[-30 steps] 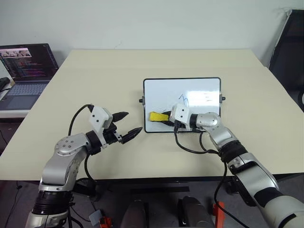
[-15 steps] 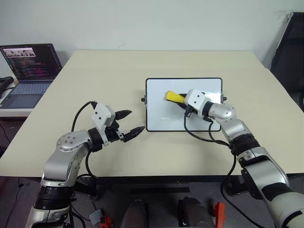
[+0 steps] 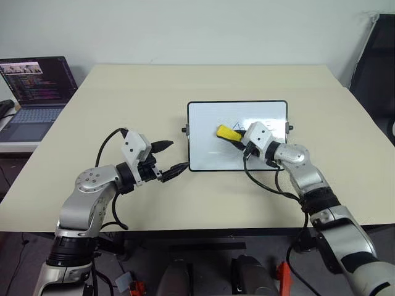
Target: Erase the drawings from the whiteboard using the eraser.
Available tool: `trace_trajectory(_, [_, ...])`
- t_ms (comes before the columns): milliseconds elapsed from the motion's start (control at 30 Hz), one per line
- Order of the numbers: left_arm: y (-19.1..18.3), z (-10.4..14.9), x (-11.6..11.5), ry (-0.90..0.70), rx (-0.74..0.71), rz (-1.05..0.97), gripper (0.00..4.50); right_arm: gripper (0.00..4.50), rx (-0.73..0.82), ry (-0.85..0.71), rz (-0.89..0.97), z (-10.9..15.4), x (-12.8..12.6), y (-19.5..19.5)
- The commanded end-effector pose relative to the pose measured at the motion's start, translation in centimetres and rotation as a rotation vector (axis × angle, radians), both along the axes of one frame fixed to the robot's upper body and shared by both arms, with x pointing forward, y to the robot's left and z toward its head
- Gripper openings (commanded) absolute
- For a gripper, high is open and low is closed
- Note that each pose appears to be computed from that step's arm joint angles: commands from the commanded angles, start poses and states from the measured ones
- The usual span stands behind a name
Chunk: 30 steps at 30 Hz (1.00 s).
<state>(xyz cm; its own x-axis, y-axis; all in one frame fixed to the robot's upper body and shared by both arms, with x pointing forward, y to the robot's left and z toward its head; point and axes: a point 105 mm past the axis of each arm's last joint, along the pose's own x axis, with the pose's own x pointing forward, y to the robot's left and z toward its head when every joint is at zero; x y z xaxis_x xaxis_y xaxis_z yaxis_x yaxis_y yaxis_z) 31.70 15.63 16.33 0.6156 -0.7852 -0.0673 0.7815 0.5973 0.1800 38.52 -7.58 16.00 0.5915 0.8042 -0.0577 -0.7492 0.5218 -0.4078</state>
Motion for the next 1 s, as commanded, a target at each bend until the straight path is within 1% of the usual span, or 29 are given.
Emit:
trace_trajectory(33, [1.0,2.8,0.1,-0.074,-0.009,0.0,4.5,1.0,0.099,-0.05,0.136,7.4,-3.3,-0.9])
trace_trajectory(167, [1.5,3.5,0.3,-0.091,0.029,-0.001,4.5,1.0,0.04,0.026,0.147,9.1,-5.8,-4.1])
trace_trajectory(300, [2.6,4.5,0.4,-0.113,0.087,0.006,4.5,1.0,-0.134,0.066,0.024,9.4,-7.1,-10.1])
trace_trajectory(367, [3.1,4.9,0.6,-0.123,0.109,0.007,4.5,1.0,-0.218,0.109,-0.041,8.4,-7.5,-12.8])
trace_trajectory(433, [3.7,5.0,0.7,-0.119,0.145,0.002,4.5,1.0,-0.345,0.158,-0.126,6.8,-7.8,-15.8])
trace_trajectory(500, [4.1,4.8,0.9,-0.114,0.174,0.001,4.5,1.0,-0.432,0.194,-0.168,5.8,-8.1,-17.7])
trace_trajectory(667, [4.2,4.7,1.0,-0.09,0.187,-0.018,4.5,1.0,-0.452,0.212,-0.242,5.6,-7.8,-19.2])
trace_trajectory(800, [3.9,5.1,1.2,-0.112,0.179,-0.017,4.5,1.0,-0.473,0.223,-0.241,5.1,-7.7,-19.4])
trace_trajectory(1000, [3.7,5.0,1.0,-0.102,0.185,-0.037,4.5,1.0,-0.475,0.216,-0.228,5.1,-7.5,-19.3])
